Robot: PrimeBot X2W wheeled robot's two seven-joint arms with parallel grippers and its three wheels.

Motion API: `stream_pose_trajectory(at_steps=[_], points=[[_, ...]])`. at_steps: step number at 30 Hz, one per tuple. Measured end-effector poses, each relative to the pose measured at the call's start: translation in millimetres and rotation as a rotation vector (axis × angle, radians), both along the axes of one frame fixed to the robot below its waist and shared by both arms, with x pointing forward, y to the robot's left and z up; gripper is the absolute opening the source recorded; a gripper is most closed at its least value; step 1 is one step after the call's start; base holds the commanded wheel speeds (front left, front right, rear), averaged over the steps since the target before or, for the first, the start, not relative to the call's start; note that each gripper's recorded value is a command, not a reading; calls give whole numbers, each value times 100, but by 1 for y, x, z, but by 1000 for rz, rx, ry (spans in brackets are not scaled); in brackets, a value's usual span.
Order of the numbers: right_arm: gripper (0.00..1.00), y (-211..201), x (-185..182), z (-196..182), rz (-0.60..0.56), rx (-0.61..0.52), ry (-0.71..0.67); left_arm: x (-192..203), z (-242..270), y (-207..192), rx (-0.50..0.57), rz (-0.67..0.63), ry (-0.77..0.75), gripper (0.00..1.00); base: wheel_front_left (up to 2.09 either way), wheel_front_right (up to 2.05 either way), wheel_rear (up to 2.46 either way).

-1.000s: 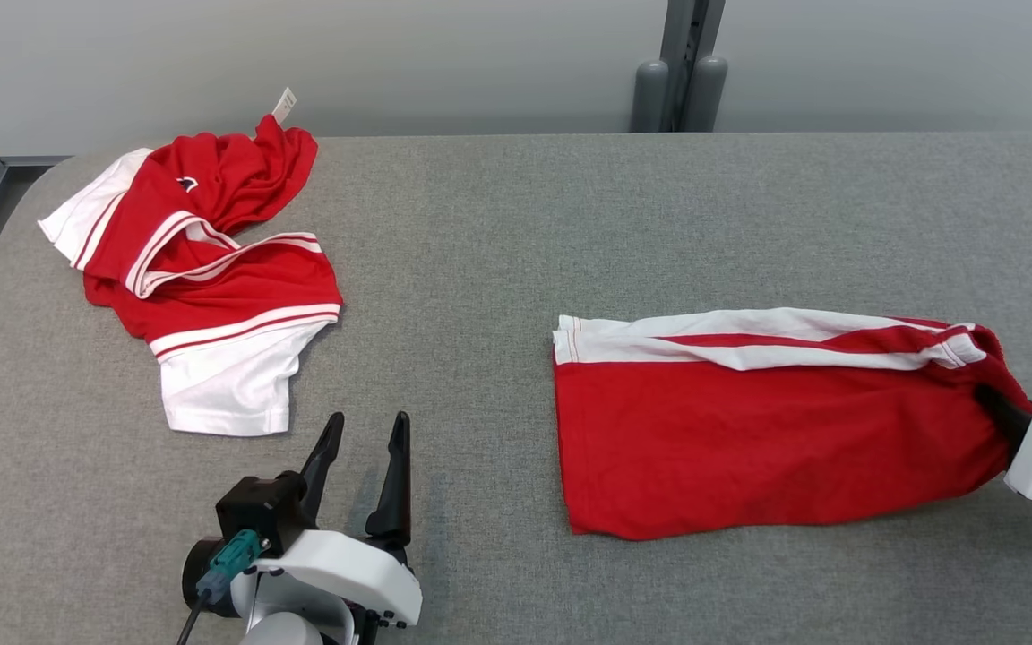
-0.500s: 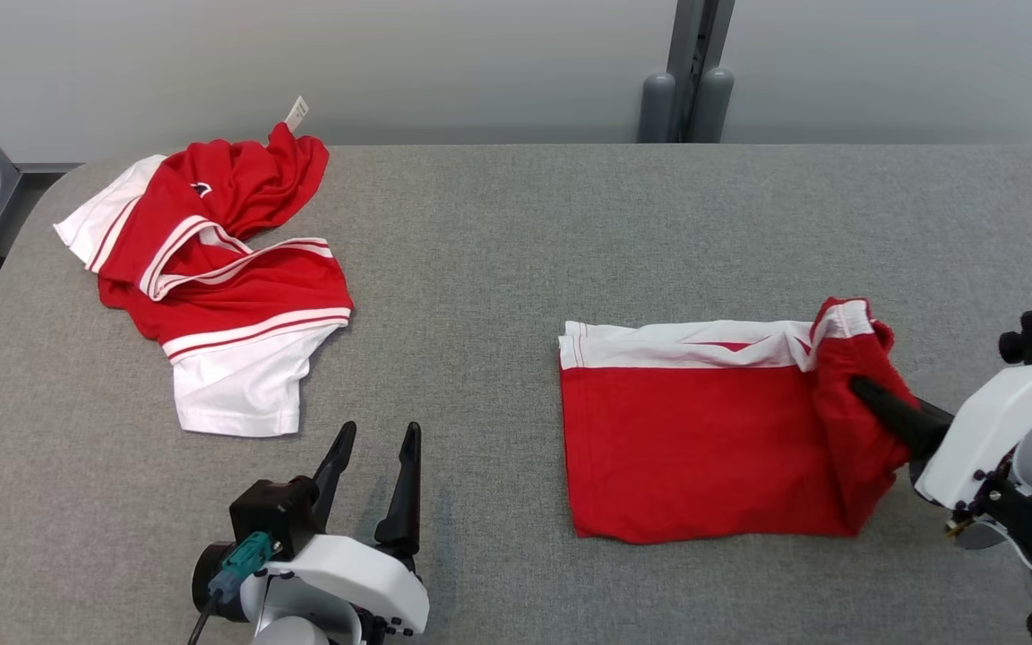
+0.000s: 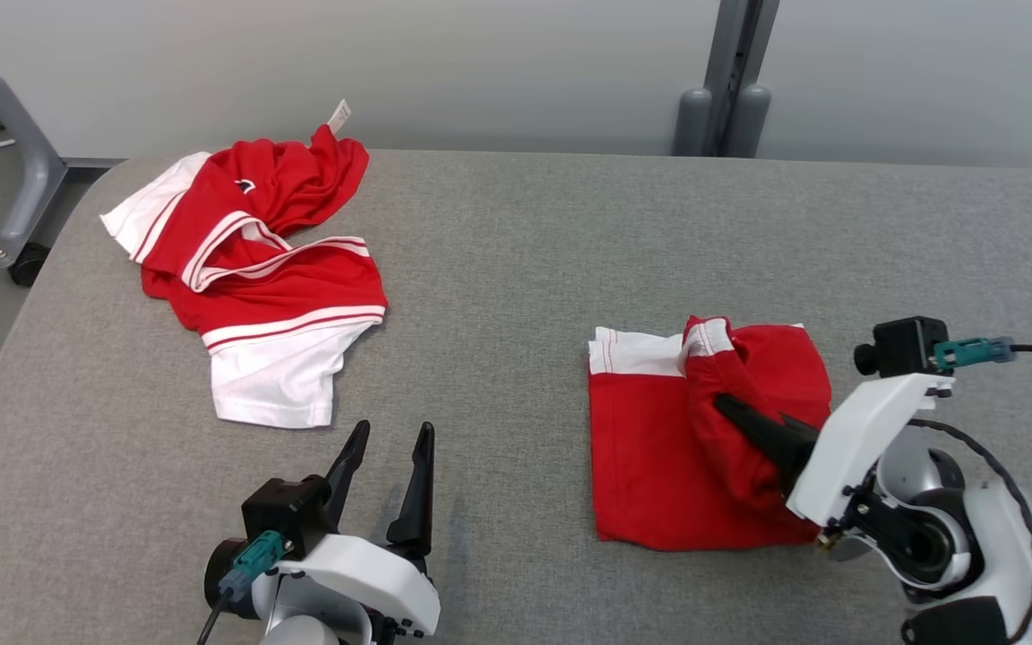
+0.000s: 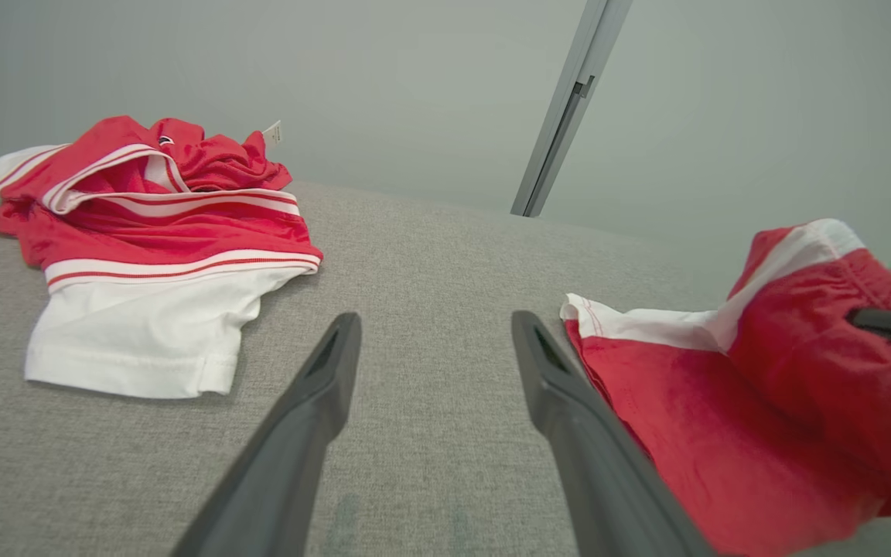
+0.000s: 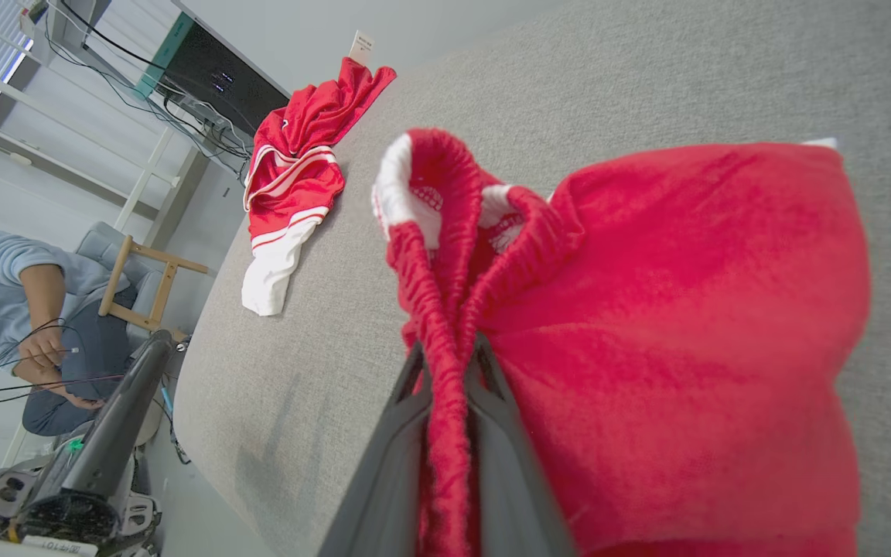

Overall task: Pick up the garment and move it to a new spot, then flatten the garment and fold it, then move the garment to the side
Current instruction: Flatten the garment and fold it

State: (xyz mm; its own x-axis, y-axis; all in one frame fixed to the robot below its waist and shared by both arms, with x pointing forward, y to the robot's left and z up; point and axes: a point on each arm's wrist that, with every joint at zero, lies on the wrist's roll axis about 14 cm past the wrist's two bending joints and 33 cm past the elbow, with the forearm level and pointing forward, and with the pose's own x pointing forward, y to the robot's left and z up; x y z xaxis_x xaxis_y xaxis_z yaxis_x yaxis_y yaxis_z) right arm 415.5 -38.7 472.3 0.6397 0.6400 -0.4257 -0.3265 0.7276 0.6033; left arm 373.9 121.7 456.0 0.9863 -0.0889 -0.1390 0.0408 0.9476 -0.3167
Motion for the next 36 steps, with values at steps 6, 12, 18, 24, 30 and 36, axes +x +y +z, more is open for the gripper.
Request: stream_pose_trajectory(at_steps=[6, 12, 18, 24, 30, 36], points=[[0, 23, 7, -8, 13, 1, 1, -3, 0, 4, -3, 17, 0, 100, 0, 0, 0], [0, 38, 9, -26, 27, -35, 16, -5, -1, 7, -7, 29, 5, 100, 0, 0, 0], [49, 48, 11, -35, 38, -64, -1, -5, -4, 9, -10, 34, 13, 100, 0, 0, 0], [100, 61, 12, -31, 46, -27, -22, -4, -5, 7, -12, 30, 16, 100, 0, 0, 0], [100, 68, 13, -20, 41, 19, -59, -3, -4, 5, -12, 25, 13, 100, 0, 0, 0], [100, 58, 27, 4, -8, -8, -242, -1, -2, 4, -12, 18, 5, 100, 0, 0, 0]])
